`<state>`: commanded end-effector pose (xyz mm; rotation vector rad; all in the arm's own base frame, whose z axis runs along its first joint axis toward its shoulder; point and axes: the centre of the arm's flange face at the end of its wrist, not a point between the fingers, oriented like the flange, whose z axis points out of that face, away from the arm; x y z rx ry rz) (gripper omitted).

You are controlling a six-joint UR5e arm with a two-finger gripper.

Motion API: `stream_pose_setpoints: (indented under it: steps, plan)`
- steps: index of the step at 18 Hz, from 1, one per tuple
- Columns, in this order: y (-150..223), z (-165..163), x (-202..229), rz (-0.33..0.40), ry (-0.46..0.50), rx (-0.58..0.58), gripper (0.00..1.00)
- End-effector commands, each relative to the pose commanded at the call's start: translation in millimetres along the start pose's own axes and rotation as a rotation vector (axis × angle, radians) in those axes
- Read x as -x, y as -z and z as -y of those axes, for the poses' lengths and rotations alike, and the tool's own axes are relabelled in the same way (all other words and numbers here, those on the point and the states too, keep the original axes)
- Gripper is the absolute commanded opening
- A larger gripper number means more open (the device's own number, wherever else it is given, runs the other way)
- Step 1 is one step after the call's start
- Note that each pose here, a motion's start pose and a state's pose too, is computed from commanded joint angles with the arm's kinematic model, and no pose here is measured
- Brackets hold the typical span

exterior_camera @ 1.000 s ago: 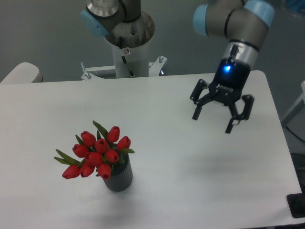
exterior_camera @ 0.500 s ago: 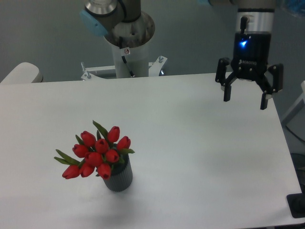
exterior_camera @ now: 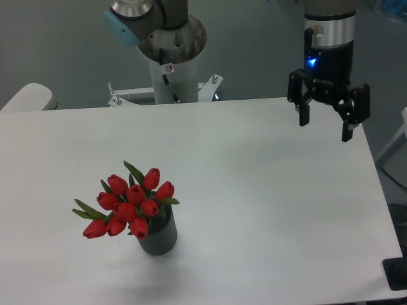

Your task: Insert the flowers into the vase

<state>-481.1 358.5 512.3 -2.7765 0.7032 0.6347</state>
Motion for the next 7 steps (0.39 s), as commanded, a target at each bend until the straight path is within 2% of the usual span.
stream_pose_setpoints:
  steps: [7]
  plan:
    - [-10.6, 17.9, -4.9, -0.022, -0.032, 0.019, 1.00]
